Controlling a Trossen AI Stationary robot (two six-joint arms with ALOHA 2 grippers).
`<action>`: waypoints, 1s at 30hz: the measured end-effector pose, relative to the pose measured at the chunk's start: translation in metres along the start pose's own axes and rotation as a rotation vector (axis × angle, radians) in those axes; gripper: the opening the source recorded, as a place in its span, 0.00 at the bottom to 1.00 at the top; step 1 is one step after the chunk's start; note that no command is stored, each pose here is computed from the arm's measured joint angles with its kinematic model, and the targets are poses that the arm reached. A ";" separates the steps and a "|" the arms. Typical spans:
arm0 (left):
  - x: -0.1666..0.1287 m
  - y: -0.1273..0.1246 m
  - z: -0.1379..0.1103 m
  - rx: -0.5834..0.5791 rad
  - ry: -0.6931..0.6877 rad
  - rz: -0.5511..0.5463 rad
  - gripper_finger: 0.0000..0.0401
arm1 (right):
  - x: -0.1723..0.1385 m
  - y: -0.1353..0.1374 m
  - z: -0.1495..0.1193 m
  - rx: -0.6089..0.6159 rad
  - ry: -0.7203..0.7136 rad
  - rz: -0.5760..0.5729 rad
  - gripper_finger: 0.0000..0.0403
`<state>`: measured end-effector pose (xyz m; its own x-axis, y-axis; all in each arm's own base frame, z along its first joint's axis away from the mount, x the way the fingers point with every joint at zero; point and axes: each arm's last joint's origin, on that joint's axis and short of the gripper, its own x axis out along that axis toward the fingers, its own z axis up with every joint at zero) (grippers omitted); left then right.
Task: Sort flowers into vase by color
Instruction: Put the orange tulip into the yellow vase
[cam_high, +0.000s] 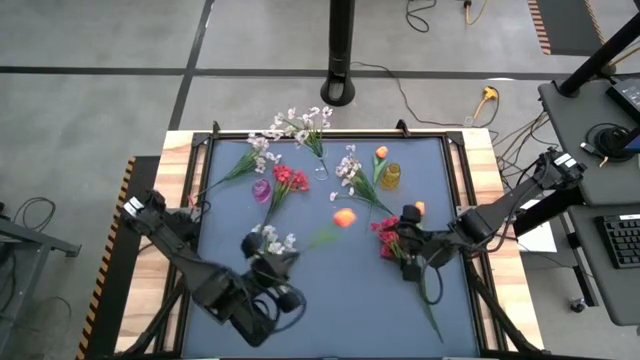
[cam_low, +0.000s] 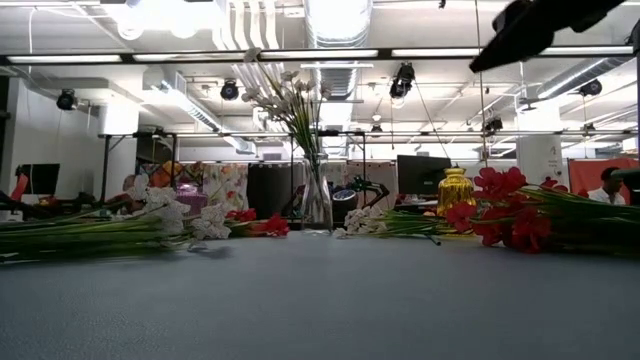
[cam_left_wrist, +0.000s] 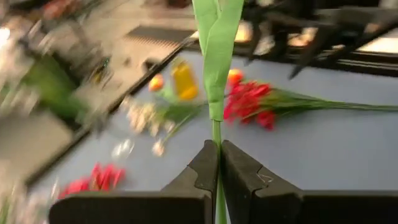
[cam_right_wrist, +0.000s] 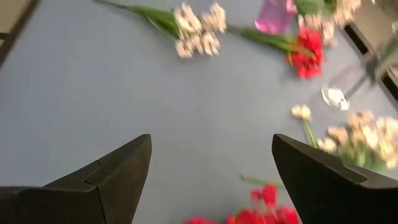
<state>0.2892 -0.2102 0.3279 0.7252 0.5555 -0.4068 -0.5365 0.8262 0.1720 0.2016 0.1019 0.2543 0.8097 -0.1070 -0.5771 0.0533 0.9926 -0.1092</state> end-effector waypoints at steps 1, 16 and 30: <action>0.005 -0.004 0.006 0.045 -0.004 -0.033 0.00 | 0.000 0.000 0.000 -0.003 -0.003 0.001 0.81; 0.067 -0.002 0.010 0.337 -0.083 -0.261 0.00 | -0.023 0.011 -0.009 0.014 -0.026 0.004 0.81; 0.089 0.032 -0.045 0.105 -0.586 -0.318 0.00 | -0.018 0.022 -0.005 0.077 -0.580 -0.039 0.81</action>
<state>0.3177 -0.1387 0.2571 0.9711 0.2181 0.0971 -0.2348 0.9461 0.2230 0.1852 0.1253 0.2580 0.9927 -0.1162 -0.0337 0.1144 0.9922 -0.0503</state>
